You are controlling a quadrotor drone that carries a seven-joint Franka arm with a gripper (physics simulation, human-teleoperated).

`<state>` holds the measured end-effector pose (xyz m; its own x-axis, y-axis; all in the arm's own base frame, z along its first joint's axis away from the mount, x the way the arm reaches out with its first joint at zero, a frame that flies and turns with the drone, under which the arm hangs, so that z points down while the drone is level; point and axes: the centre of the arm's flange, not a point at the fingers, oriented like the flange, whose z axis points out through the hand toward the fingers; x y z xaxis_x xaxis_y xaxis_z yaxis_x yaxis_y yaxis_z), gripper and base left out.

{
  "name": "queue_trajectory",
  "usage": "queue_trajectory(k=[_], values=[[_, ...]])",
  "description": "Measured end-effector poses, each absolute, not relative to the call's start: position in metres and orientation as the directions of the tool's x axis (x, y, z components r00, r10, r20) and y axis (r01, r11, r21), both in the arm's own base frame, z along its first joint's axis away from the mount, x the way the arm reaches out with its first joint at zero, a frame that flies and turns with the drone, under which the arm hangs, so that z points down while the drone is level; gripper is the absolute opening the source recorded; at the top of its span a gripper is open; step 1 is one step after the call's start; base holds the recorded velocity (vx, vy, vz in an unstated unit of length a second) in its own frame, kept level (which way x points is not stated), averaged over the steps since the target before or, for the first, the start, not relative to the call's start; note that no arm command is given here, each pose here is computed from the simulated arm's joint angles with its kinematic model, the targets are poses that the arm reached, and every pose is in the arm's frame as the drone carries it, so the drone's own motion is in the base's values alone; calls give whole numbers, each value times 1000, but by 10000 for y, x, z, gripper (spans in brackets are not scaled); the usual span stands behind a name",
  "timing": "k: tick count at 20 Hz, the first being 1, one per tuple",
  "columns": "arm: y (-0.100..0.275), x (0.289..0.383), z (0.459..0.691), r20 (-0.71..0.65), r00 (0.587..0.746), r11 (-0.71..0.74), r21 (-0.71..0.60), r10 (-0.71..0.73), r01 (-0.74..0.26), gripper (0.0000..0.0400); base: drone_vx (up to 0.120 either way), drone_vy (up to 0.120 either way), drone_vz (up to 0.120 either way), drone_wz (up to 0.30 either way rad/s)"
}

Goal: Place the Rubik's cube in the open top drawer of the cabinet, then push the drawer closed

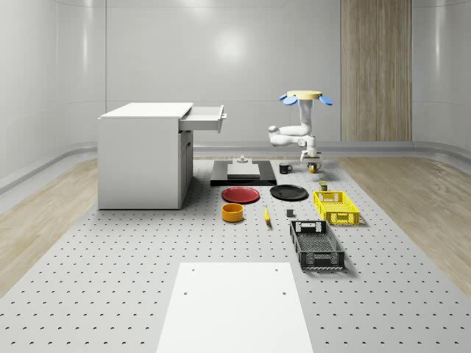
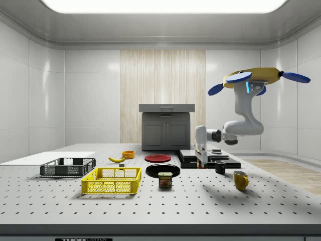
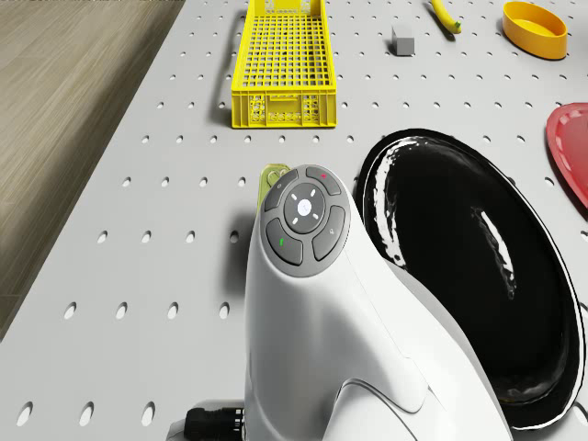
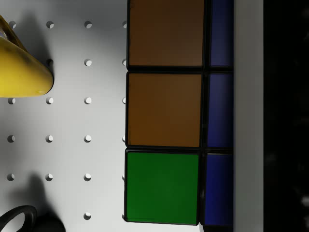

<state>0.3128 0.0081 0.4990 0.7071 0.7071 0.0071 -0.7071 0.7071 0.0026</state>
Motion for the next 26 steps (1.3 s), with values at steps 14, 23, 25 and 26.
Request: queue_trajectory(k=[14, 23, 25, 26], values=[[81, 3128, 4967, 8, 707, 707, 3, 707, -707, 320, 49, -80, 120, 0], [82, 3128, 4966, 8, 707, 707, 3, 707, -707, 320, 111, -120, 120, 0], [82, 3128, 4966, 8, 707, 707, 3, 707, -707, 320, 120, -120, 120, 0], [82, 3128, 4966, 8, 707, 707, 3, 707, -707, 320, 120, -120, 120, 0]])
